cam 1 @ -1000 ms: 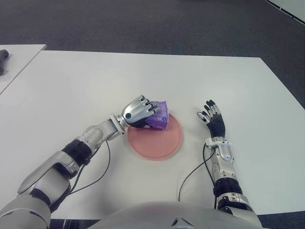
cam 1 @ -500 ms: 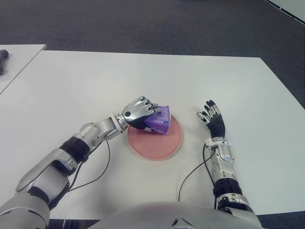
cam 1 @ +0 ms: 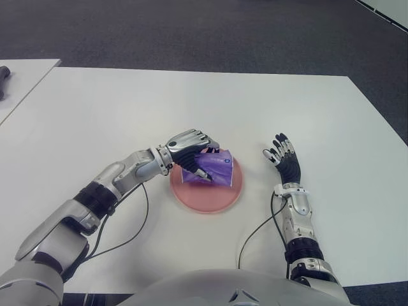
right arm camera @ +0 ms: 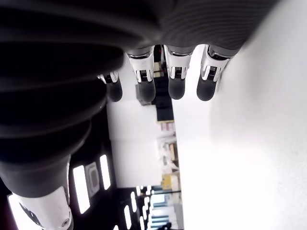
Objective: Put the tissue paper into the plate.
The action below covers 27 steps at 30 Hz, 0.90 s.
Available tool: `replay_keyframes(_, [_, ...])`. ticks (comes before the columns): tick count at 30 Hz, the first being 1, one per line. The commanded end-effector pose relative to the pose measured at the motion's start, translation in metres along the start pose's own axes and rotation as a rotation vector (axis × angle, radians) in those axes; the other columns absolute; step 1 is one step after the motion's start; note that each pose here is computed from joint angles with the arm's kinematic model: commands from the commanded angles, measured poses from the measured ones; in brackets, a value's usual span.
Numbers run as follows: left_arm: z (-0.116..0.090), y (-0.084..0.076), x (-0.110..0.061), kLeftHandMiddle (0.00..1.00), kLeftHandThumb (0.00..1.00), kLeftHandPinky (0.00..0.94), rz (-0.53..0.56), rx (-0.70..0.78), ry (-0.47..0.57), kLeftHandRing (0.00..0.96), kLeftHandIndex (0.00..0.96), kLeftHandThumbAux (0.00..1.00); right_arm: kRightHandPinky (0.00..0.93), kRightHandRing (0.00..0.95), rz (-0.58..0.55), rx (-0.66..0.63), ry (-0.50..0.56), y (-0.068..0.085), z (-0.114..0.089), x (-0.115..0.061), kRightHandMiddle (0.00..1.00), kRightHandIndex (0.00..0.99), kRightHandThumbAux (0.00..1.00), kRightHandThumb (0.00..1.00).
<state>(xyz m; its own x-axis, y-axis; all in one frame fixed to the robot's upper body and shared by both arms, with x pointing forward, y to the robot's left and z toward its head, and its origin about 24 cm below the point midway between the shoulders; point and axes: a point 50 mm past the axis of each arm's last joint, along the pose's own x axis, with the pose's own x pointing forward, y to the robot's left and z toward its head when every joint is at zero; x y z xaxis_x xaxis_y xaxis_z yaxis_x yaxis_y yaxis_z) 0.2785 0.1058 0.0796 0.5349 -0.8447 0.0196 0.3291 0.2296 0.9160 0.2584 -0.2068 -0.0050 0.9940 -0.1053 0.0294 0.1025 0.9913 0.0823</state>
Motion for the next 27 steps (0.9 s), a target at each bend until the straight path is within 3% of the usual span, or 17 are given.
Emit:
replay_keyframes(1, [0.003, -0.008, -0.015, 0.555, 0.1, 0.503, -0.17, -0.234, 0.042, 0.551, 0.417, 0.573, 0.05, 0.01, -0.016, 0.02, 0.105, 0.001, -0.02, -0.013, 0.011, 0.0, 0.741, 0.129])
replay_keyframes(8, [0.007, 0.0, -0.018, 0.54, 0.034, 0.497, -0.2, -0.313, 0.048, 0.542, 0.408, 0.547, 0.05, 0.01, -0.016, 0.02, 0.106, 0.001, -0.02, -0.012, 0.011, 0.0, 0.741, 0.129])
replay_keyframes(9, [0.008, 0.002, -0.019, 0.436, 0.03, 0.392, -0.21, -0.322, 0.046, 0.424, 0.354, 0.539, 0.05, 0.01, -0.016, 0.02, 0.106, 0.001, -0.02, -0.012, 0.011, 0.0, 0.741, 0.129])
replay_keyframes(10, [0.01, 0.003, -0.019, 0.399, 0.028, 0.354, -0.22, -0.331, 0.044, 0.382, 0.334, 0.536, 0.05, 0.01, -0.016, 0.02, 0.106, 0.001, -0.02, -0.012, 0.011, 0.0, 0.741, 0.129])
replay_keyframes(12, [0.013, 0.004, -0.019, 0.185, 0.012, 0.151, -0.238, -0.34, 0.045, 0.165, 0.174, 0.517, 0.05, 0.01, -0.016, 0.02, 0.106, 0.001, -0.02, -0.012, 0.011, 0.0, 0.741, 0.129])
replay_keyframes(16, [0.01, 0.0, -0.022, 0.006, 0.0, 0.005, -0.242, -0.273, 0.083, 0.005, 0.006, 0.422, 0.05, 0.01, -0.016, 0.02, 0.107, 0.001, -0.02, -0.01, 0.011, 0.0, 0.741, 0.129])
replay_keyframes(19, [0.009, -0.001, -0.022, 0.001, 0.037, 0.001, -0.176, -0.206, 0.107, 0.001, 0.001, 0.325, 0.05, 0.01, -0.016, 0.02, 0.107, 0.001, -0.02, -0.01, 0.011, 0.0, 0.741, 0.129])
replay_keyframes(22, [0.009, -0.003, -0.022, 0.0, 0.056, 0.0, -0.154, -0.176, 0.112, 0.0, 0.0, 0.289, 0.05, 0.01, -0.016, 0.02, 0.107, 0.001, -0.02, -0.009, 0.011, 0.0, 0.741, 0.129])
replay_keyframes(27, [0.0, -0.015, -0.018, 0.0, 0.08, 0.0, -0.111, -0.005, 0.162, 0.0, 0.0, 0.224, 0.05, 0.01, -0.016, 0.02, 0.107, 0.001, -0.02, -0.009, 0.011, 0.0, 0.741, 0.129])
